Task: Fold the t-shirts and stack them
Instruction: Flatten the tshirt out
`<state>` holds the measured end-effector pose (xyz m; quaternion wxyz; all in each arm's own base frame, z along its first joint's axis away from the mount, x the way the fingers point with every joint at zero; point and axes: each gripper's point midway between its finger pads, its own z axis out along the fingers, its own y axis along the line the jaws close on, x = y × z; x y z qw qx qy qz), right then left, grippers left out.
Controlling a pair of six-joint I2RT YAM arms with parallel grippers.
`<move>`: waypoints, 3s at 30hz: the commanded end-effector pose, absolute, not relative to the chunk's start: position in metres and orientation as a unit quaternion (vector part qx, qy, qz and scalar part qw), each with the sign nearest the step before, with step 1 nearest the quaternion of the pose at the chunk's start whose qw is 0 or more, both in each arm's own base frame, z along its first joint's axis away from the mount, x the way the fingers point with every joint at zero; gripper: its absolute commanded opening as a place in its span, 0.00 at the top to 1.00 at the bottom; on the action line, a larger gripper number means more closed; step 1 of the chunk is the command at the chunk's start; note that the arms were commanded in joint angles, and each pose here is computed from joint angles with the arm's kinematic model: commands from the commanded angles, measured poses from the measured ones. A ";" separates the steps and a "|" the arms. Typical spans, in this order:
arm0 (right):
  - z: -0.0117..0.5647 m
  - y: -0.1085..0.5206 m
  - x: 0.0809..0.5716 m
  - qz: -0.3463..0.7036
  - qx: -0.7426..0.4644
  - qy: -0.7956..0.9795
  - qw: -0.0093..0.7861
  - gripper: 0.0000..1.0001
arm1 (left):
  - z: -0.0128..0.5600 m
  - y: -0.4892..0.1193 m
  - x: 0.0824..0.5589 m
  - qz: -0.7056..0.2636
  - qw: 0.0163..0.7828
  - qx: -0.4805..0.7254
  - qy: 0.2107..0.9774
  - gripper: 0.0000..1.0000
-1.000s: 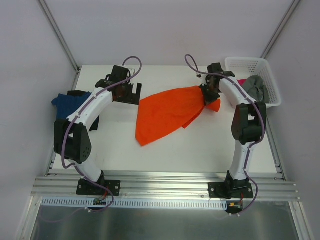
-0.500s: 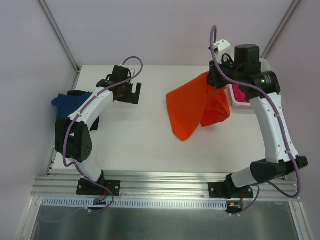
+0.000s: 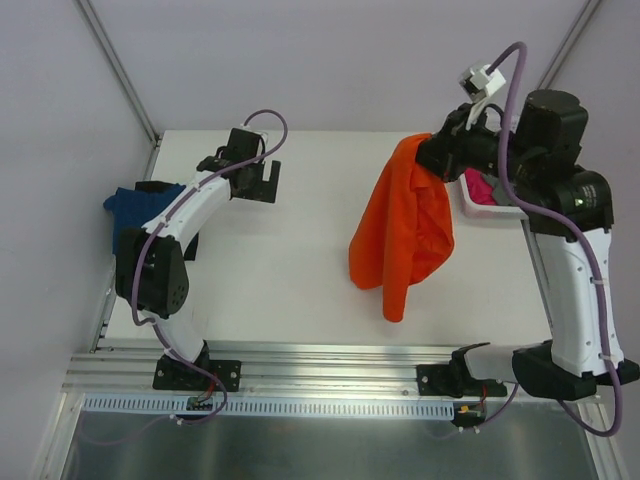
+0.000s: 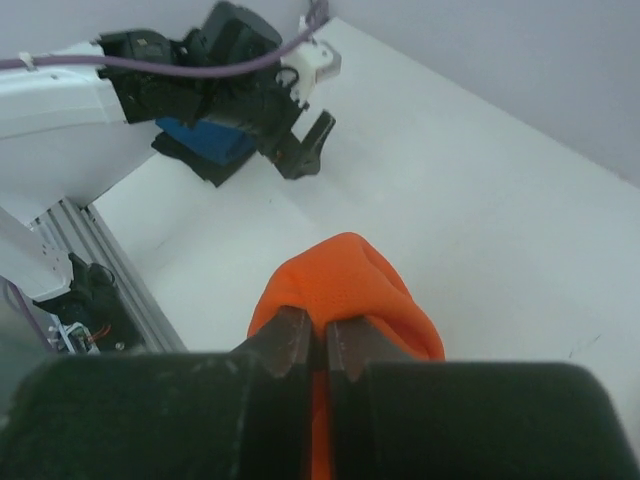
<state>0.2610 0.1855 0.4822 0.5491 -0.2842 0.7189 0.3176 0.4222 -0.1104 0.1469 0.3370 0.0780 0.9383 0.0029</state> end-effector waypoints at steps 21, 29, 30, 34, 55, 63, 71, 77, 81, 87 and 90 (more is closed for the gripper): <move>0.206 0.105 0.468 0.217 -0.111 0.914 0.324 0.27 | 0.197 -0.162 0.395 -0.115 0.364 0.178 0.907 0.01; 0.185 0.145 0.414 0.298 -0.110 0.913 0.258 0.36 | 0.185 -0.198 0.337 -0.204 0.298 0.237 0.902 0.01; 0.176 0.147 0.409 0.299 -0.111 0.915 0.246 0.37 | 0.186 -0.200 0.336 -0.209 0.296 0.236 0.902 0.01; 0.143 0.157 0.397 0.307 -0.124 0.924 0.193 0.40 | 0.191 -0.203 0.345 -0.206 0.304 0.233 0.900 0.01; 0.065 0.177 0.402 0.315 -0.122 0.936 0.099 0.43 | 0.203 -0.196 0.374 -0.162 0.336 0.228 0.899 0.01; 0.075 0.197 0.413 0.343 -0.126 0.925 0.105 0.71 | 0.202 -0.189 0.370 -0.147 0.339 0.230 0.900 0.01; 0.139 0.235 0.429 0.400 -0.108 0.897 0.153 0.96 | 0.201 -0.189 0.368 -0.147 0.338 0.232 0.900 0.01; 0.157 0.274 0.453 0.442 -0.109 0.871 0.183 0.92 | 0.202 -0.194 0.367 -0.162 0.334 0.232 0.899 0.01; 0.164 0.302 0.473 0.457 -0.136 0.853 0.212 0.91 | 0.206 -0.196 0.362 -0.157 0.341 0.239 0.896 0.01; 0.155 0.309 0.496 0.448 -0.139 0.850 0.239 0.65 | 0.202 -0.197 0.347 -0.144 0.340 0.262 0.892 0.01; 0.144 0.300 0.506 0.408 -0.142 0.865 0.254 0.29 | 0.198 -0.200 0.340 -0.141 0.334 0.276 0.890 0.01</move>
